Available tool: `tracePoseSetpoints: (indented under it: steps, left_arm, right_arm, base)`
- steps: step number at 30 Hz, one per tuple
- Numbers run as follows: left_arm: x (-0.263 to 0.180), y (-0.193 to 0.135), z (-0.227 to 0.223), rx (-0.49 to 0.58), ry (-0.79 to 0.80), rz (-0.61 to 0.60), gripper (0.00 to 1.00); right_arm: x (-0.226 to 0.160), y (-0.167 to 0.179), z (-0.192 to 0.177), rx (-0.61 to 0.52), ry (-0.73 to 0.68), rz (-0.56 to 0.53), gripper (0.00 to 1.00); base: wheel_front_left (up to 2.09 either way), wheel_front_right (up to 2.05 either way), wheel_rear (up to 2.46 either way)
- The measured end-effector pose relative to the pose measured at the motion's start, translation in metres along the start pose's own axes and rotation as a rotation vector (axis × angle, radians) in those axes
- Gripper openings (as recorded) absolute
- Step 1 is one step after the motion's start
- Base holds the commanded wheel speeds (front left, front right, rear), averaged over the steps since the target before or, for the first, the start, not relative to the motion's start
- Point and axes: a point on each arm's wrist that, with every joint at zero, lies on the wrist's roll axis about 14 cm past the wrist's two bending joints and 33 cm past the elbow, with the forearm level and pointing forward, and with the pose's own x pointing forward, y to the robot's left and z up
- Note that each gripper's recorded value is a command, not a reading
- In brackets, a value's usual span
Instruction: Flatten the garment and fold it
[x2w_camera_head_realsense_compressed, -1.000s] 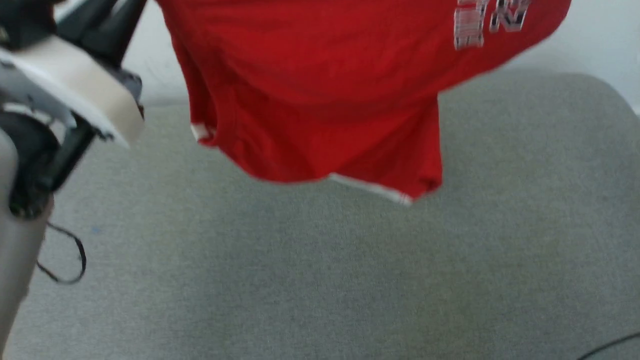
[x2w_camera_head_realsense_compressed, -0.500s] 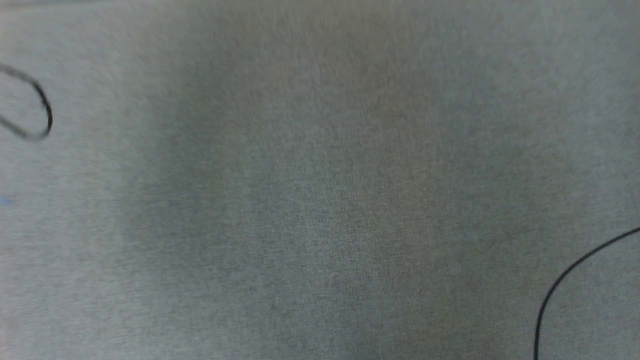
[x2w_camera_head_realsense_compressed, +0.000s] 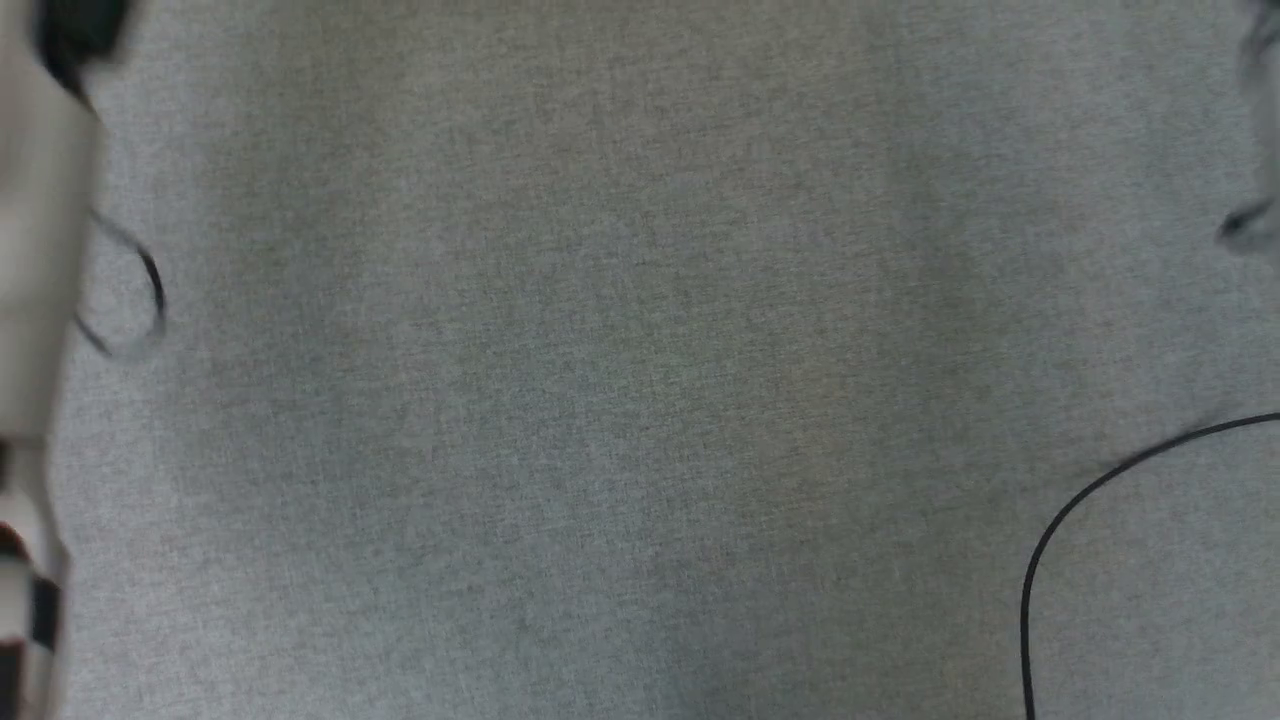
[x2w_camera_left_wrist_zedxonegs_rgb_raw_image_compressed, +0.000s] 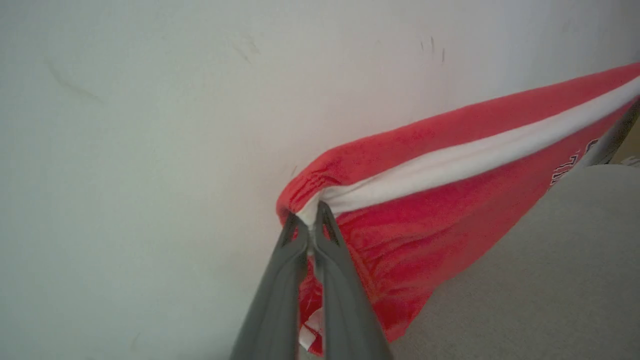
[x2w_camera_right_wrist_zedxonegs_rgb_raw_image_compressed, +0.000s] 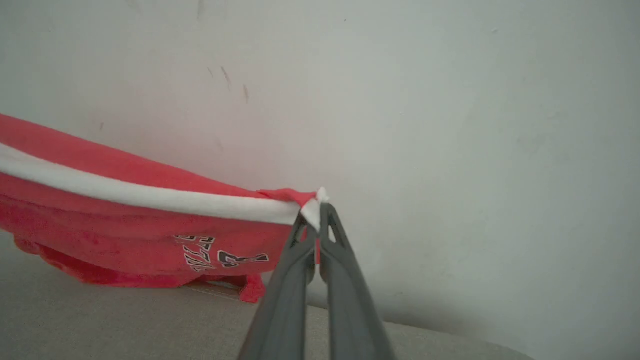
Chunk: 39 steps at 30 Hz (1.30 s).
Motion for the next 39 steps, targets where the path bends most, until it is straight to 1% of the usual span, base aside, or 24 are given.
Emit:
tracePoseSetpoints:
  steps: [3, 7, 12, 15, 20, 28, 34, 39]
  left_arm:
    - [-0.020, -0.016, -0.034, -0.022, 0.064, -0.021, 0.00]
    - [-0.059, -0.037, -0.071, -0.038, 0.148, -0.046, 0.00]
    - [-0.116, -0.065, -0.096, -0.059, 0.238, -0.080, 0.00]
    - [-0.146, -0.080, -0.098, -0.074, 0.261, -0.089, 0.00]
    - [-0.191, -0.101, -0.092, -0.073, 0.277, -0.104, 0.00]
    - [-0.248, -0.134, -0.070, -0.095, 0.258, -0.110, 0.00]
    - [-0.299, -0.171, -0.069, -0.138, 0.299, -0.148, 0.00]
    - [-0.340, -0.200, -0.072, -0.161, 0.345, -0.184, 0.00]
  right_arm:
    - [-0.020, 0.013, -0.034, 0.030, 0.059, 0.027, 0.00]
    - [-0.057, 0.026, -0.068, 0.078, 0.140, 0.054, 0.00]
    - [-0.112, 0.029, -0.094, 0.093, 0.239, 0.082, 0.00]
    - [-0.147, 0.030, -0.106, 0.088, 0.298, 0.107, 0.00]
    - [-0.203, 0.034, -0.119, 0.126, 0.392, 0.138, 0.00]
    - [-0.281, 0.027, -0.134, 0.156, 0.520, 0.138, 0.00]
    - [-0.336, 0.022, -0.143, 0.143, 0.610, 0.132, 0.00]
    - [-0.377, 0.020, -0.152, 0.162, 0.680, 0.120, 0.00]
  base:
    - [0.00, 0.00, 0.00]
    - [0.00, 0.00, 0.00]
    - [0.00, 0.00, 0.00]
    - [0.00, 0.00, 0.00]
    - [0.00, 0.00, 0.00]
    - [0.00, 0.00, 0.00]
    - [0.00, 0.00, 0.00]
    - [0.00, 0.00, 0.00]
